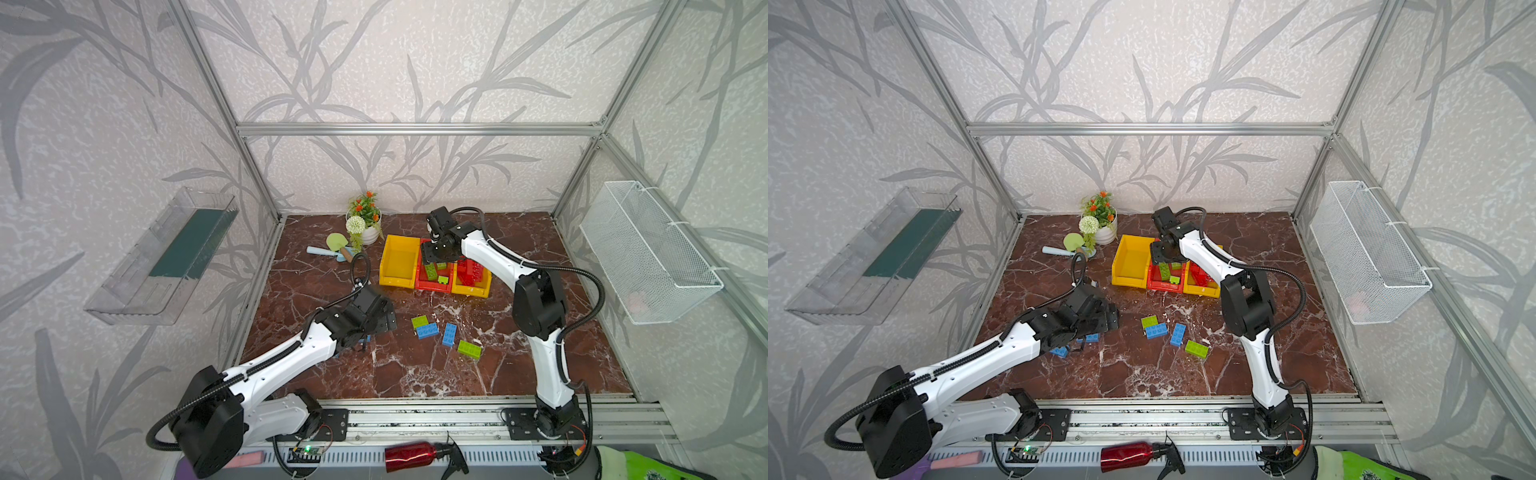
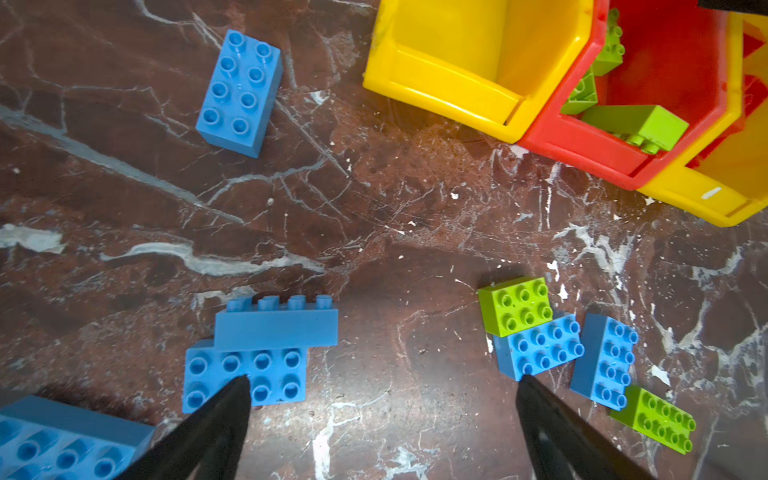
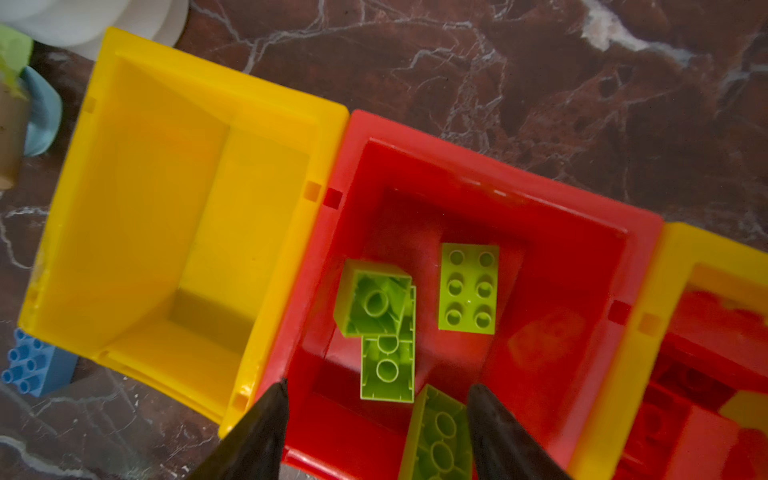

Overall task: Sort the legos into containers by color
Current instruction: 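Lower the left gripper onto a green brick while the right arm draws back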

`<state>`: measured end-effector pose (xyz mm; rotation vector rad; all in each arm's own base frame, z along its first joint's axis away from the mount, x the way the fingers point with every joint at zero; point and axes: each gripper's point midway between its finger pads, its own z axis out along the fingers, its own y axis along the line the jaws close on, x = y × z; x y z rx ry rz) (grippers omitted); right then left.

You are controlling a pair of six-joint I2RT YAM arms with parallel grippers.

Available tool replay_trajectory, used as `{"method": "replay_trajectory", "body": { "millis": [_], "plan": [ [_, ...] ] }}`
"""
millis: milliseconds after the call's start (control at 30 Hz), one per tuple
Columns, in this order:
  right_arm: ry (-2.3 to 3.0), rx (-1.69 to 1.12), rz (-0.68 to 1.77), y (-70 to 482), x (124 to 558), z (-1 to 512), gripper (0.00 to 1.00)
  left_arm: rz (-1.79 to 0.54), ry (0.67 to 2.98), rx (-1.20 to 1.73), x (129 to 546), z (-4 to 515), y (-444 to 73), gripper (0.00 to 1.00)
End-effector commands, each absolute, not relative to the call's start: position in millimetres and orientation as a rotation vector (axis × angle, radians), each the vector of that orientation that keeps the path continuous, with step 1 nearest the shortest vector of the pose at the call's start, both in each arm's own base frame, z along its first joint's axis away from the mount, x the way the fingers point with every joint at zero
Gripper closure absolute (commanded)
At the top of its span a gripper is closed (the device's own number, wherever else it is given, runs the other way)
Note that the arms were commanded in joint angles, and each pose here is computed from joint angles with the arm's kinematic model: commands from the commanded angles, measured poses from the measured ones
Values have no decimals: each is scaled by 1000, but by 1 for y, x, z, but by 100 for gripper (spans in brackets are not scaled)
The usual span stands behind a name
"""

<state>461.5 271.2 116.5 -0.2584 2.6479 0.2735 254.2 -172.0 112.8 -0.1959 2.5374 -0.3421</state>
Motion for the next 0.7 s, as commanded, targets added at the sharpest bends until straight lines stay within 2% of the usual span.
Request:
{"method": "replay_trajectory", "body": {
  "millis": [0,133,233,333,567,667],
  "plan": [
    [2569,-289,339,267,439,170,28,-411,2510,-152,260,128,-190,1],
    [2543,-260,366,248,401,191,22,-426,2528,-114,260,128,-208,1],
    [2532,-240,387,231,364,201,14,-427,2553,-65,258,123,-229,2],
    [2553,-224,373,210,325,195,8,-418,2574,-37,257,117,-249,3],
    [2528,-152,375,163,258,184,1,-369,2641,-99,264,87,-277,6],
    [2512,-141,371,149,240,187,1,-352,2664,-143,269,74,-285,8]
  ]
}}
